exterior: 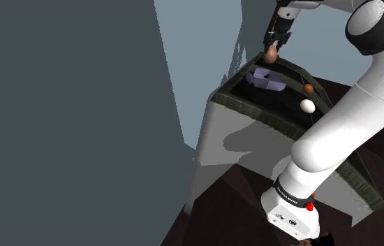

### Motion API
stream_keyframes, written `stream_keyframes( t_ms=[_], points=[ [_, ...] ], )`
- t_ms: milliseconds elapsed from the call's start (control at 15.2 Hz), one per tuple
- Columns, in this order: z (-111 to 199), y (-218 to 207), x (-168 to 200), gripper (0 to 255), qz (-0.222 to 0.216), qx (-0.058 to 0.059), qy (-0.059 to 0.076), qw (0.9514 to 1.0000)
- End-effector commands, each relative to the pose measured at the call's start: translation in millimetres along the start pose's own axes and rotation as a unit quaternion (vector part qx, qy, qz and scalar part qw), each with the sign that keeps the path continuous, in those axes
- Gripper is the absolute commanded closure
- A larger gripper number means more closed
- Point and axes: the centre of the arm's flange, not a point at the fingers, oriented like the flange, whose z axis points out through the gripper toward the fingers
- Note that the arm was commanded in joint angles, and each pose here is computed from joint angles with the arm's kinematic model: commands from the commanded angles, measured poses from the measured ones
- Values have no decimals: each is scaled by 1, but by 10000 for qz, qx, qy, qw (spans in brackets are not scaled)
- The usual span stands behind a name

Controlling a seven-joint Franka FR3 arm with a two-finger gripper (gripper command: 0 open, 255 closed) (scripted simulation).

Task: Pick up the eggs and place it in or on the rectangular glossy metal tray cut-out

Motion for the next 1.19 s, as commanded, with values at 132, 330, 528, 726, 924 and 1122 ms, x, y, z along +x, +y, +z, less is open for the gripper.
stream_keyframes(
  t_ms=[132, 330, 528, 726, 924, 1122],
  points=[
    [20, -3, -5, 255, -1, -1, 5, 10000],
    [36, -5, -8, 255, -1, -1, 5, 10000],
    [46, -6, -10, 255, -1, -1, 5, 10000],
    [46, -6, -10, 255, -1, -1, 5, 10000],
    [46, -6, -10, 255, -1, -1, 5, 10000],
    [46, -6, -10, 0, -1, -1, 5, 10000]
  ],
)
